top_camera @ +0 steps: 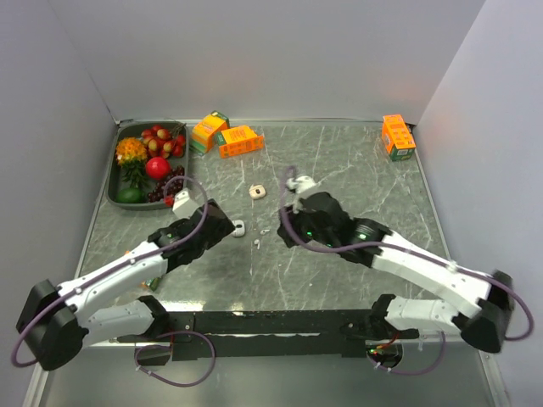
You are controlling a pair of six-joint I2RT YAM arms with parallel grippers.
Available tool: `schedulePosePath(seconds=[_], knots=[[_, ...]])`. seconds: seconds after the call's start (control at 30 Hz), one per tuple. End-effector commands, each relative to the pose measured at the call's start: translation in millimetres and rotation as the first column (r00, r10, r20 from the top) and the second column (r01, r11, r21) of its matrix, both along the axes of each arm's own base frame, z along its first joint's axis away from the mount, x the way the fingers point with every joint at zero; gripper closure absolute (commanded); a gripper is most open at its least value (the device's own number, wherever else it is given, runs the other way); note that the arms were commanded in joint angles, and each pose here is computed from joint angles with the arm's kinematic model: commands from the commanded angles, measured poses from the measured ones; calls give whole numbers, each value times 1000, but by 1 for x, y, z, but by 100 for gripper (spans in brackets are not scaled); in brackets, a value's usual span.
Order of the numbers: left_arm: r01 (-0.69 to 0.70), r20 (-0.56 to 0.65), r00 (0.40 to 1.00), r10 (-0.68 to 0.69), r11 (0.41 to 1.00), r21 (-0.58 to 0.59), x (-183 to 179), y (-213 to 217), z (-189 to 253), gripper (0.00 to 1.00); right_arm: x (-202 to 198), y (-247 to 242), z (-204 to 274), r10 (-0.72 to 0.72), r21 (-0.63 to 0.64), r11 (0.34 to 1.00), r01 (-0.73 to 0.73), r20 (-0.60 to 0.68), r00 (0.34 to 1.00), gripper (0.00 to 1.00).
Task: Insert the wireless bluetooth earbuds into the charging case
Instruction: Pick up the charging case at the center of the board.
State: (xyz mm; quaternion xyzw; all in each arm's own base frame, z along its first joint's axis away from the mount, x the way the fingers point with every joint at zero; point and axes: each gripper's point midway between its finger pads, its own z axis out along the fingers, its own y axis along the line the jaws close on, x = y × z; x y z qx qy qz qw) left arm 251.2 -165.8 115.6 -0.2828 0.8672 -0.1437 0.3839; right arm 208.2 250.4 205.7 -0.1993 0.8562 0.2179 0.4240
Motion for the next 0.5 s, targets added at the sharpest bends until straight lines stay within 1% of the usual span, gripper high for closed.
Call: schedulePosePath(seconds=[0.0,0.03,0.07,0.1,0.17,0.23,0.3,0.37,0.47], knots=[[-70,42,996,73,996,-57,-8,16,9,8,17,50,-12,278,-108,957,-269,83,957,41],[-80,37,996,82,995,-58,-11,19,7,7,17,55,-18,307,-130,946,-297,58,950,40],[-83,42,995,87,993,-86,-14,20,10,7,25,66,-28,320,-159,937,-312,28,947,40],[-87,33,995,90,992,-87,-19,23,4,7,27,71,-34,330,-175,930,-323,9,944,40],[-87,47,994,94,988,-128,-26,27,3,10,40,84,-48,306,-186,934,-306,-30,952,41],[-80,82,992,95,982,-172,-29,30,12,12,54,98,-60,276,-191,939,-285,-73,958,48],[-79,88,992,96,981,-177,-34,35,10,15,62,105,-69,246,-203,943,-263,-105,964,53],[-72,90,992,89,981,-180,-39,38,11,15,74,116,-79,240,-214,941,-261,-119,963,53],[-61,89,993,78,983,-174,-45,42,11,14,79,130,-87,291,-210,926,-315,-137,947,48]])
